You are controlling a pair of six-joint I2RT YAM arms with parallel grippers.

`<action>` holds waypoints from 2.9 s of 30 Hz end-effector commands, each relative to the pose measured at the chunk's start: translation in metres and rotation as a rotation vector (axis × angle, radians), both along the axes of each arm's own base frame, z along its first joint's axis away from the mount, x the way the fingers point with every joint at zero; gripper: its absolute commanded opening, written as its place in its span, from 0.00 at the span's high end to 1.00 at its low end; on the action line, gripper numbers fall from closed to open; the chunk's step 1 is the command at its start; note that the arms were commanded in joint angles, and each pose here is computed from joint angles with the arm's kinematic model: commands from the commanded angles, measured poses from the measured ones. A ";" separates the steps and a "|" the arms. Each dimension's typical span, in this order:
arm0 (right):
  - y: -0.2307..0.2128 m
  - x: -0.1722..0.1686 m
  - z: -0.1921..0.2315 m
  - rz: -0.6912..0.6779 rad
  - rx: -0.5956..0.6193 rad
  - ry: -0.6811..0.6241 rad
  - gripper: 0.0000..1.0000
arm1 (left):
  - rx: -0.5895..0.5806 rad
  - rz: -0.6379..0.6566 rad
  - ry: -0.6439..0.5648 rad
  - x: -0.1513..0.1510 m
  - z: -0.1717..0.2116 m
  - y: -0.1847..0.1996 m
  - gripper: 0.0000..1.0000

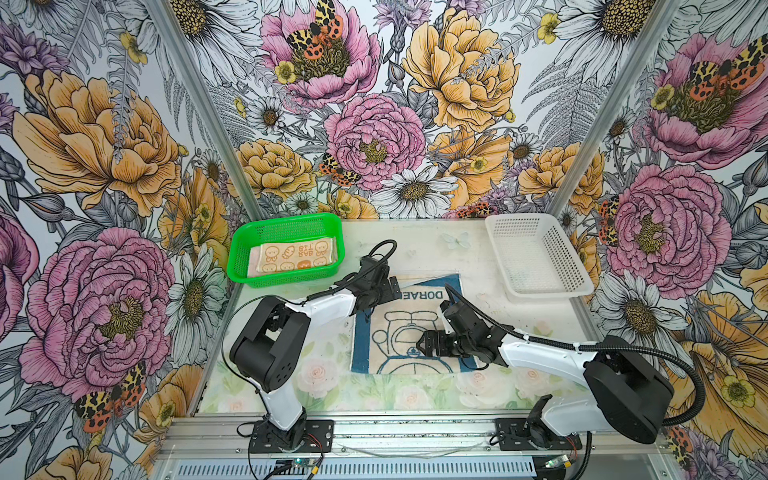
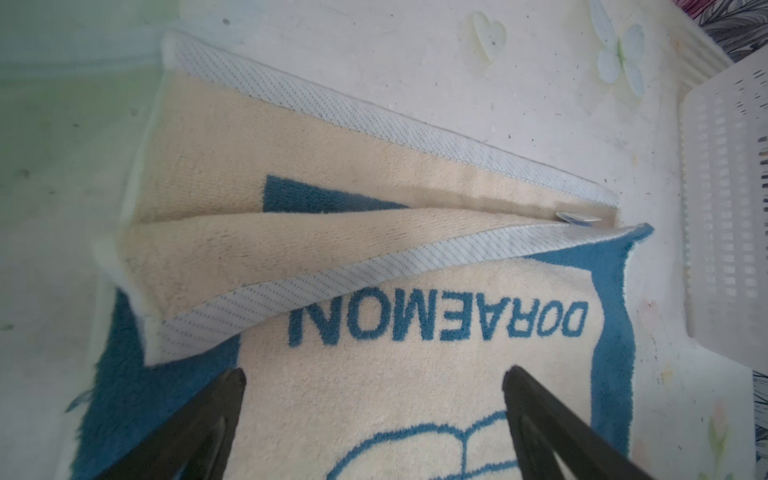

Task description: Fold and stack the towels

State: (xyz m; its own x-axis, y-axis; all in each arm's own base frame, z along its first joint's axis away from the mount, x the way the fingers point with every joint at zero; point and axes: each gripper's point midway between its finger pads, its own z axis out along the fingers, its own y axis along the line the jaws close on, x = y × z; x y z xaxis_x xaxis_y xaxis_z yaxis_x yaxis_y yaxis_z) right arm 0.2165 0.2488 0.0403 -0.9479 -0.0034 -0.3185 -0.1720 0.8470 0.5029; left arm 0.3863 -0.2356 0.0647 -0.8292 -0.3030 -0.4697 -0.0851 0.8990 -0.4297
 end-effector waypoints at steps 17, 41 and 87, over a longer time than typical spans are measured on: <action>-0.021 -0.037 -0.039 0.014 -0.031 0.107 0.01 | 0.082 0.105 -0.085 0.072 -0.013 -0.012 0.01; -0.054 -0.023 0.024 -0.060 -0.081 -0.071 0.00 | 0.126 -0.097 -0.132 -0.031 0.052 0.022 0.22; -0.108 -0.067 -0.008 -0.252 -0.162 0.091 0.00 | 0.085 0.056 0.158 -0.217 -0.039 0.102 0.43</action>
